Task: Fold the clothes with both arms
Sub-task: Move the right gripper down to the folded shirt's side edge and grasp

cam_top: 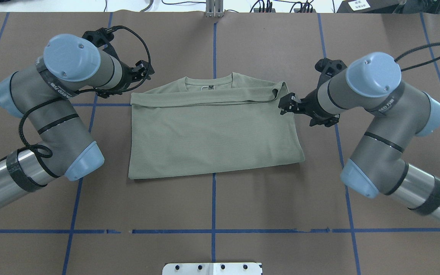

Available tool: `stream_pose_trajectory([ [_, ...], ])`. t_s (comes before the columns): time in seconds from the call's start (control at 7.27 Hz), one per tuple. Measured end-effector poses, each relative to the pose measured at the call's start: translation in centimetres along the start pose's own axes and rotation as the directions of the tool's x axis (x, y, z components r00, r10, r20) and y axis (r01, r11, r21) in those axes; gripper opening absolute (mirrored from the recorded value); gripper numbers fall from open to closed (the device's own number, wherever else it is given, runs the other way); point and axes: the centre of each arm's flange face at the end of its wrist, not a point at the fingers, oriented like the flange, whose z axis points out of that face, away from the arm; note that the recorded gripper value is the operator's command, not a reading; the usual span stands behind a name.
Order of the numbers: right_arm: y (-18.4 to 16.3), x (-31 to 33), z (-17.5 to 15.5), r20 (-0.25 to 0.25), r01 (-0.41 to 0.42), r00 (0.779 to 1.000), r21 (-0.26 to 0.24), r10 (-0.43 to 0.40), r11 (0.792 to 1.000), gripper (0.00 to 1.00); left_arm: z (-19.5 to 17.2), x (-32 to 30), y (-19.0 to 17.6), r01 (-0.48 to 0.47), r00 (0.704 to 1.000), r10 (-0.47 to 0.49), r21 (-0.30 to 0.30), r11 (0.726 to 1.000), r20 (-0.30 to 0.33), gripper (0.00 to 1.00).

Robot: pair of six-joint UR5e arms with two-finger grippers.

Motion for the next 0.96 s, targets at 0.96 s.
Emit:
stream_pose_trajectory([
  [0.96,8.2,2.9,5.7,-0.102,0.082,0.991,-0.027,-0.084,0.996,0.73,-0.2,0.1,0.2,-0.002,1.0,0.002,-0.003,1.0,-0.005,1.0],
])
